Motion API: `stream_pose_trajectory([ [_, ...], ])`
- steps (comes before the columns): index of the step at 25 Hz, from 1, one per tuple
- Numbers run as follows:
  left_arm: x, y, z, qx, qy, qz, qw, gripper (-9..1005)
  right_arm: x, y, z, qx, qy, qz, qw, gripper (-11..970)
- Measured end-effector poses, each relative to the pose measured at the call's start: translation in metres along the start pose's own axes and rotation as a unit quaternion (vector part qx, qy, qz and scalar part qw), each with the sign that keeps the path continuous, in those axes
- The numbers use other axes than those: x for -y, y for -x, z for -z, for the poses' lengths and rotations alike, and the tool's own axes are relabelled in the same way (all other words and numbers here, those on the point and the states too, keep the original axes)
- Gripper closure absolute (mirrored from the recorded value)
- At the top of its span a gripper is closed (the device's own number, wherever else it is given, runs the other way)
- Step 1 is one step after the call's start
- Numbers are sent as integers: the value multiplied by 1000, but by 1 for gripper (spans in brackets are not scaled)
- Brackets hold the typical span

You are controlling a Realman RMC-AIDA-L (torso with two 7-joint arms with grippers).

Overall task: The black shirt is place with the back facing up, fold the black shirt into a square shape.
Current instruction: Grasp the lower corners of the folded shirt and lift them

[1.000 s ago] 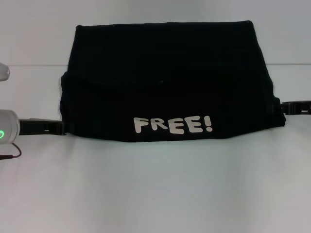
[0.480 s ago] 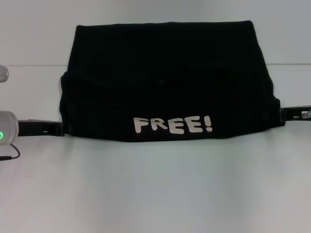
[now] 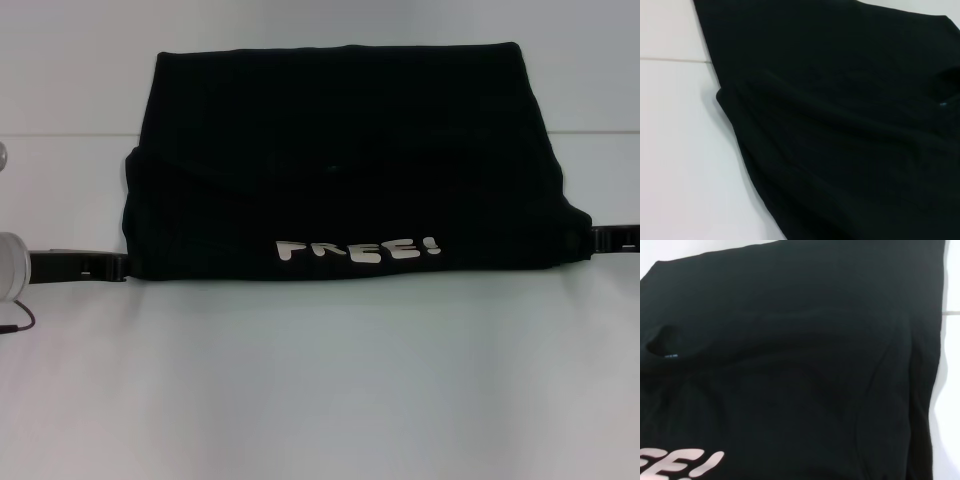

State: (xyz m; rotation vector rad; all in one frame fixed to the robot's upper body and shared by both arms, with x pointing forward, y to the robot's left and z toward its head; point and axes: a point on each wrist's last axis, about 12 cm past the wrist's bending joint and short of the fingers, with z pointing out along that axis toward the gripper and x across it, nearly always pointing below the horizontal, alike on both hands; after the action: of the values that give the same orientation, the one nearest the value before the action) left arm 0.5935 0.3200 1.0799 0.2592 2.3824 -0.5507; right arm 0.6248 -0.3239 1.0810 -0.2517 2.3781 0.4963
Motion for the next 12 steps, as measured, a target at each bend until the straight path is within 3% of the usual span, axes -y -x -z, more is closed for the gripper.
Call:
stream_pose_trajectory([
  [6,3,0,1,-5,-13,-1,1000,996,4,1,13,5,16,-2,1000,885],
  [12,6,3,10,-11,-34,-12,999,996,3,-5,22,-2,48,-9,999,884],
])
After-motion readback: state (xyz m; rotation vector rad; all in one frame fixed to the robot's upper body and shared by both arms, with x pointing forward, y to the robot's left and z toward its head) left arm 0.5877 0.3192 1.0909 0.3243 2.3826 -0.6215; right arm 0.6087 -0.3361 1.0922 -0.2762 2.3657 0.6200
